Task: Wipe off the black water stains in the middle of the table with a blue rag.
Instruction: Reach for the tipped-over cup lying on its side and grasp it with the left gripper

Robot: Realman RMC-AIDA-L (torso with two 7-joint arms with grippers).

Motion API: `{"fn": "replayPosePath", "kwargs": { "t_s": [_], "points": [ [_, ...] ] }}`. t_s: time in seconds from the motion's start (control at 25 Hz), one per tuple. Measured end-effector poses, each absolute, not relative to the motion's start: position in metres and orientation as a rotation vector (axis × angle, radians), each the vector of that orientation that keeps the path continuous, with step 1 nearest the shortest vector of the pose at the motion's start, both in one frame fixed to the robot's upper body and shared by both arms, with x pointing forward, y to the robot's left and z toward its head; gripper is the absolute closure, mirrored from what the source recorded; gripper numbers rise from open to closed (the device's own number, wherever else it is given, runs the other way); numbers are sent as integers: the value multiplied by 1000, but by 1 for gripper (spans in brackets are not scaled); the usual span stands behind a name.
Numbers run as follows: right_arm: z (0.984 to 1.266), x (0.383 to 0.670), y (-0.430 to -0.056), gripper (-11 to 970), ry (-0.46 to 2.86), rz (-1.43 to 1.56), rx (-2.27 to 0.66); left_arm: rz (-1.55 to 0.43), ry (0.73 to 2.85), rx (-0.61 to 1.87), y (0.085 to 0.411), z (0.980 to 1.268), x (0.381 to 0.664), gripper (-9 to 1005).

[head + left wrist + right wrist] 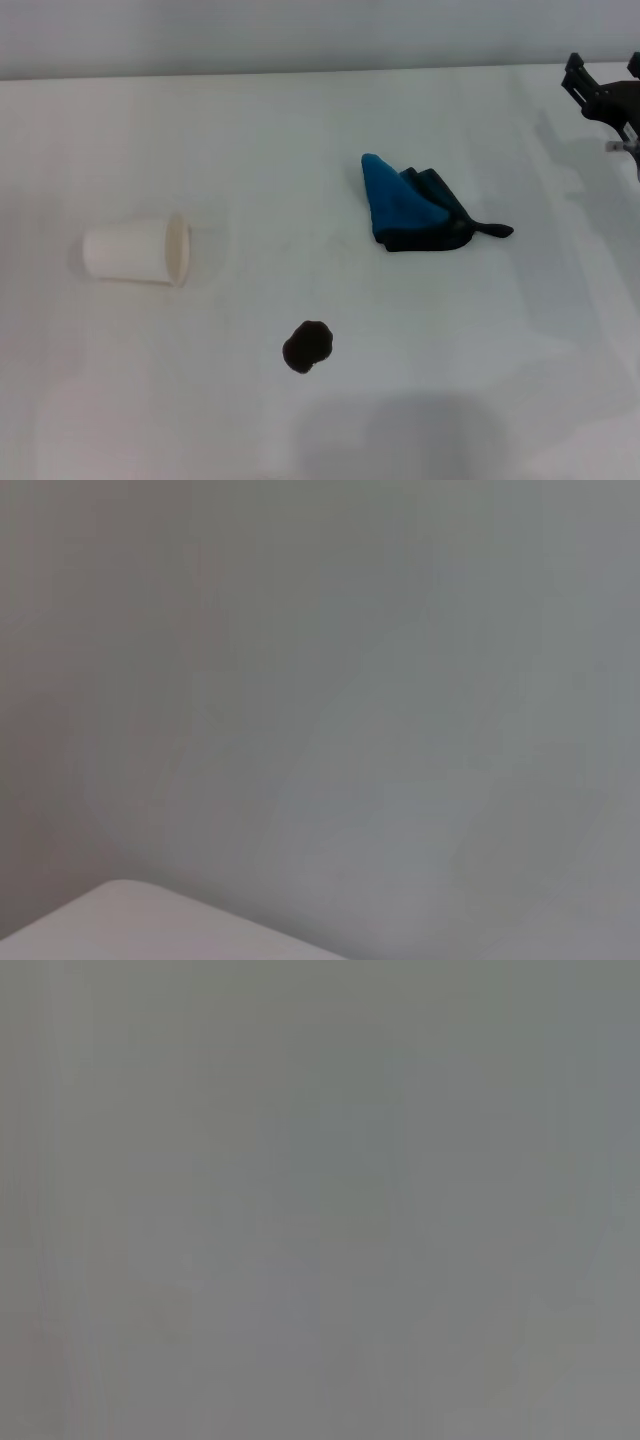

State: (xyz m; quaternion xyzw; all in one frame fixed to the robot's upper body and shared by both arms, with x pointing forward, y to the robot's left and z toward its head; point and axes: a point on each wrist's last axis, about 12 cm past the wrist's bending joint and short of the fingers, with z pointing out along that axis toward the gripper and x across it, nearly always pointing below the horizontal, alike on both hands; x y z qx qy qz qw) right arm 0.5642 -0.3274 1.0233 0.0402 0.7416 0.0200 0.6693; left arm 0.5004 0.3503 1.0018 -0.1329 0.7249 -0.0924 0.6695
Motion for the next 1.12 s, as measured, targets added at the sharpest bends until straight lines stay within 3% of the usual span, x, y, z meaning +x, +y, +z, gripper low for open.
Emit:
{"fn": "replayPosePath", "kwargs": {
  "t_s": [0.88, 1.12],
  "points": [
    [1021, 560, -331, 83, 1671, 58, 131, -210, 1636, -297, 349, 1002, 503, 119],
    [1025, 564, -331, 84, 1654, 58, 161, -279, 1627, -216, 346, 1017, 526, 119]
  ]
}}
